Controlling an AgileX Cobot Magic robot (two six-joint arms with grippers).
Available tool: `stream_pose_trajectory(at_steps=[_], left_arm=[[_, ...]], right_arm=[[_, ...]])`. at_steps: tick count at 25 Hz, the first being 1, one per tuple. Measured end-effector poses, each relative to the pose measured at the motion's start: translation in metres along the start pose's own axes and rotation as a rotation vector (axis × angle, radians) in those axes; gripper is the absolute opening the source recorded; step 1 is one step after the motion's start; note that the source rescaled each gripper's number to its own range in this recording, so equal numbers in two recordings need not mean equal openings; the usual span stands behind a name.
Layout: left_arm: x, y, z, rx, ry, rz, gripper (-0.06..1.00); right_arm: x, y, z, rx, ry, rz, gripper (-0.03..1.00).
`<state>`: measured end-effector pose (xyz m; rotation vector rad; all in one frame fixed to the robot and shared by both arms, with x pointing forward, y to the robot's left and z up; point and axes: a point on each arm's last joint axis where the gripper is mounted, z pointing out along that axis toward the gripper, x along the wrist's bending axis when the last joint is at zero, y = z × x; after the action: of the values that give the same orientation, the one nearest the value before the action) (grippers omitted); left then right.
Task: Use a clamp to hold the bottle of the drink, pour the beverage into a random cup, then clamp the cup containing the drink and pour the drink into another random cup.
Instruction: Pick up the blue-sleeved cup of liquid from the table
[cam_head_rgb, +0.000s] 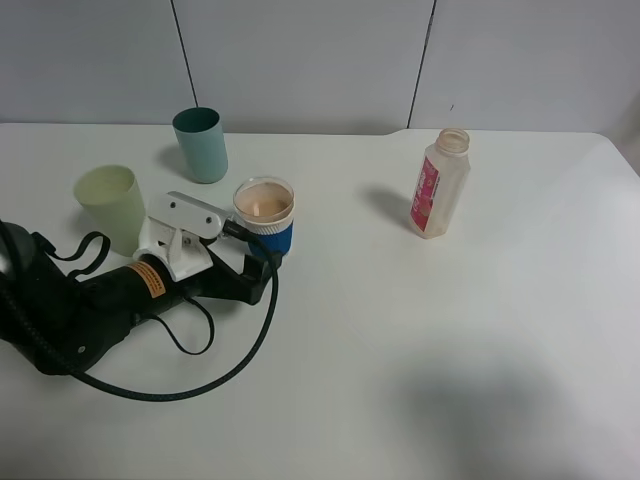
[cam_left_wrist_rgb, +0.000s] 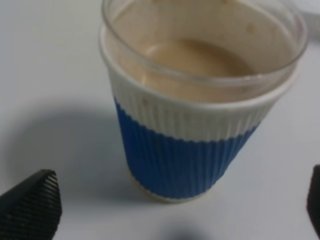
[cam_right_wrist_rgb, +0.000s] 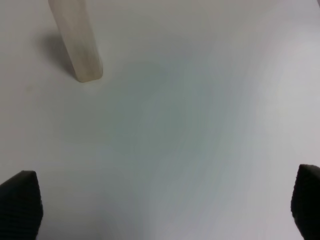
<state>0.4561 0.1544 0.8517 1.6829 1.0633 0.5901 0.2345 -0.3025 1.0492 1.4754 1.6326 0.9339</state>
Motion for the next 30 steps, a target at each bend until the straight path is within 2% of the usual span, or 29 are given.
stream_pose_trajectory(at_steps=[12, 26, 30], left_arm=[[-0.007, -0.003, 0.029, -0.018, -0.068, 0.005, 1.00], [-0.009, 0.000, 0.059, -0.066, -0.077, -0.005, 1.00], [-0.010, 0.001, 0.064, -0.073, -0.082, -0.005, 0.93]], right_arm=[[0.000, 0.000, 0.000, 0.000, 0.000, 0.000, 1.00], [0.000, 0.000, 0.000, 0.000, 0.000, 0.000, 1.00], [0.000, 0.000, 0.000, 0.000, 0.000, 0.000, 1.00]])
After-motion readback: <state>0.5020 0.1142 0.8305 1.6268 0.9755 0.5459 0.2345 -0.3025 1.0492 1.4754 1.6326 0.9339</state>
